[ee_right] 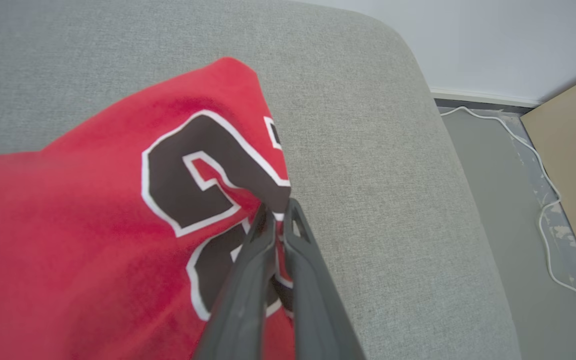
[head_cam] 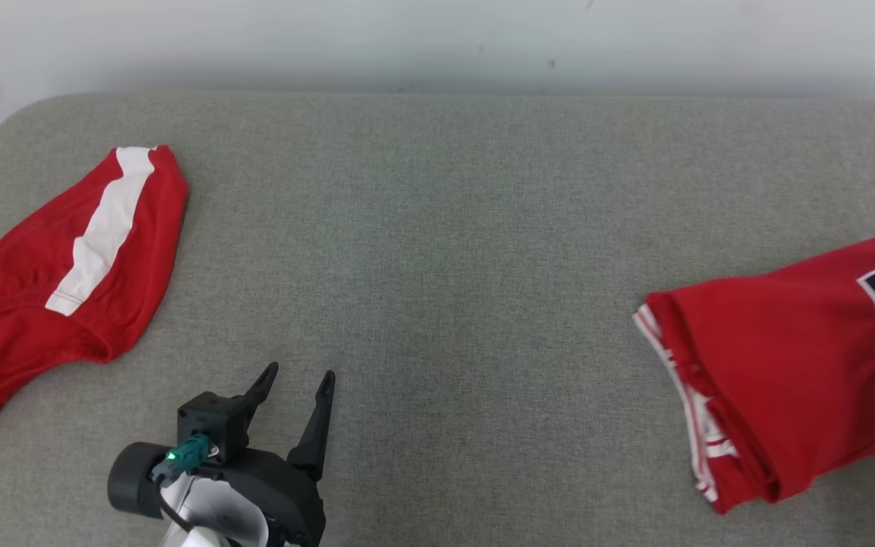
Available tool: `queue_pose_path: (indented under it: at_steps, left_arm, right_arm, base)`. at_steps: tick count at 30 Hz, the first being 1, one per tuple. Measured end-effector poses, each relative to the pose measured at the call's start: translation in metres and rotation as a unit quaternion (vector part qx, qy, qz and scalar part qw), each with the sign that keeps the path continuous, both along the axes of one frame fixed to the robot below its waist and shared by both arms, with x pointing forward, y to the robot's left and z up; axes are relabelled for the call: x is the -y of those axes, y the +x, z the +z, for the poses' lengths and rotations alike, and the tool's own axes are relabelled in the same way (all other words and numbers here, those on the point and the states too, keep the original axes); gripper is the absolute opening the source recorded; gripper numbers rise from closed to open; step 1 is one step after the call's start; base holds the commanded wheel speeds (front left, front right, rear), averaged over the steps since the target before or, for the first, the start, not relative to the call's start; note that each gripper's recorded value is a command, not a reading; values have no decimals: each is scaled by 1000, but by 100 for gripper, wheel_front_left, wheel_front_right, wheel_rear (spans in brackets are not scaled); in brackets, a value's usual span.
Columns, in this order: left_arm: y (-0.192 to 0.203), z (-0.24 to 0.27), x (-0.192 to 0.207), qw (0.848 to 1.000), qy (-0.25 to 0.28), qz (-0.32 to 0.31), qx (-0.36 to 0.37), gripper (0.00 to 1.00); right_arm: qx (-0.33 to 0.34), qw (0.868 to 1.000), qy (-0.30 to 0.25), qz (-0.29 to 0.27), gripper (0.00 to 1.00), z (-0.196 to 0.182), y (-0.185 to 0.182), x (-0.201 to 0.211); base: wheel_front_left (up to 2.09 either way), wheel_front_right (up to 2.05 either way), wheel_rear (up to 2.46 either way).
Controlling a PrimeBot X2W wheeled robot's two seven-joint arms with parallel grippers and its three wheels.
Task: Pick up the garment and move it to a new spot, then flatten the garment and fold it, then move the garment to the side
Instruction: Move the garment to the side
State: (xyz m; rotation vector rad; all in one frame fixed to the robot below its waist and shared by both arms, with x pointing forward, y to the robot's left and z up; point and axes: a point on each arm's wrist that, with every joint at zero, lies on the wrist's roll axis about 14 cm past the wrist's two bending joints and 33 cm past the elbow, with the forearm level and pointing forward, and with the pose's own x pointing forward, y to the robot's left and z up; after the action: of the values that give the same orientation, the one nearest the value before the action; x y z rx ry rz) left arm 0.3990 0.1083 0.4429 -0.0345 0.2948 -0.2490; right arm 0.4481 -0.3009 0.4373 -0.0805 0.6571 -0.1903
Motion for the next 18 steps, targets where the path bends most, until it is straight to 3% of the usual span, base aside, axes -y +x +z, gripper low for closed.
queue_pose_path:
  at_steps: [11,18]
  left_arm:
    - [1,-6,-8,1000,12,2,-7,100]
    - [2,-8,-2,1000,14,-9,-10,100]
  right_arm:
    - [29,995,-77,-53,0,30,-1,81]
    - [43,992,-106,-54,0,42,-2,100]
  base:
    - [0,0,0]
    - [0,0,0]
